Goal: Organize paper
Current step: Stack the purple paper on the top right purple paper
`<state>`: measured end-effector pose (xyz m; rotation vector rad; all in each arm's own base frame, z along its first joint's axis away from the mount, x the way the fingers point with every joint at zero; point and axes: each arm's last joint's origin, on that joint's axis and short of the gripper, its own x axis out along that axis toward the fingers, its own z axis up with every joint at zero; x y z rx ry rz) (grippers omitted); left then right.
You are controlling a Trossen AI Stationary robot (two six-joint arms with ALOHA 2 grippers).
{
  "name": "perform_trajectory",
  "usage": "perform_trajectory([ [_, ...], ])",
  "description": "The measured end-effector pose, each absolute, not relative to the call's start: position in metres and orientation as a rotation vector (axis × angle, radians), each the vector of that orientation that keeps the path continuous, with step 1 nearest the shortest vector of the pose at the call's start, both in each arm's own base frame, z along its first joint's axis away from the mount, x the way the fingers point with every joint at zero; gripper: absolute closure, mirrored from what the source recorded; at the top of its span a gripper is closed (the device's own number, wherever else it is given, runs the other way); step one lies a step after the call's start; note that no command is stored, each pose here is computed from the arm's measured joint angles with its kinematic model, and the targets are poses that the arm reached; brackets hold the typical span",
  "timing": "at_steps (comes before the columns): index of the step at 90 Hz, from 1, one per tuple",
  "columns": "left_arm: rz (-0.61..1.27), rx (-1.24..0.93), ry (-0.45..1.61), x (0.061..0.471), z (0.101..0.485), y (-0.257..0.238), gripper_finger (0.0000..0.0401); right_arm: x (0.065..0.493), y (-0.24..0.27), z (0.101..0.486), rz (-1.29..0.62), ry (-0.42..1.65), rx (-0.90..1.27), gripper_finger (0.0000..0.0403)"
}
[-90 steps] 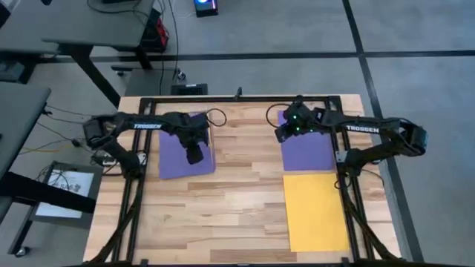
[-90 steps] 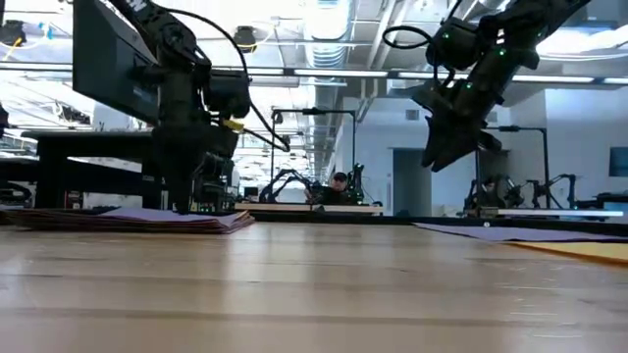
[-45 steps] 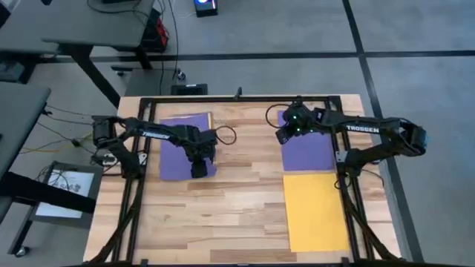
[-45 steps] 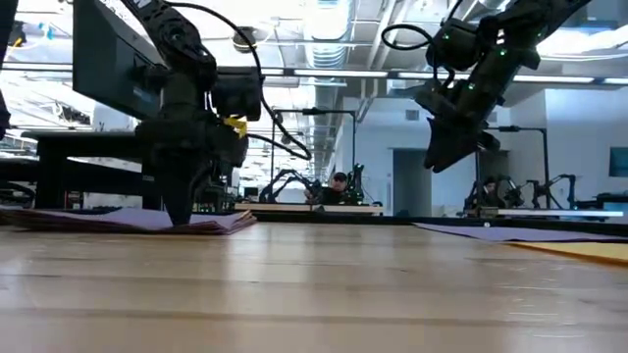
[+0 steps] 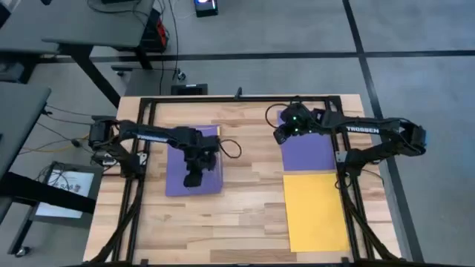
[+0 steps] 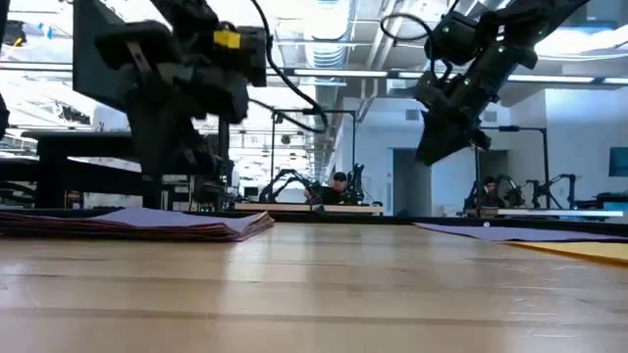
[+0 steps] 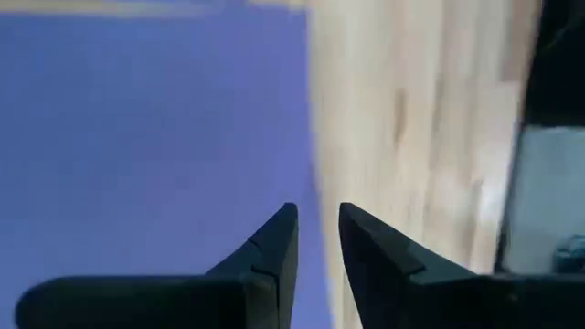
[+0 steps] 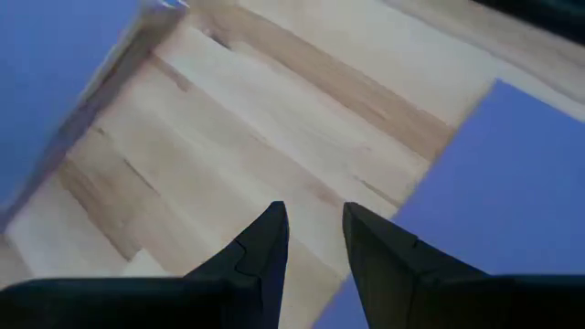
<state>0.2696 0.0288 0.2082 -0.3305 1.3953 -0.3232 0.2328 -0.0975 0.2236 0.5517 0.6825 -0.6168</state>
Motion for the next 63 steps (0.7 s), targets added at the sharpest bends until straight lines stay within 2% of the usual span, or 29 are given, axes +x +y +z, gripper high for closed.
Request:
perform_trajectory([
  [13,-0.075,-0.267,1.303,0.242,0.245,0.054,0.0336,0.254,-0.082,0.227,-0.510,0.584,0.495,0.0301],
  [27,0.148,-0.354,1.087,0.204,0.259,0.085,0.0336,0.290,-0.070,0.207,-0.369,0.579,0.495,0.0301],
  [35,0.215,-0.423,1.022,0.187,0.251,0.096,0.0336,0.320,-0.068,0.194,-0.279,0.624,0.486,0.0301],
  [42,0.203,-0.499,0.991,0.179,0.236,0.100,0.0336,0.351,-0.068,0.185,-0.212,0.660,0.444,0.0301],
  [63,0.183,-0.580,0.975,0.174,0.190,0.096,0.0336,0.427,-0.079,0.162,-0.149,0.789,0.301,0.0301],
])
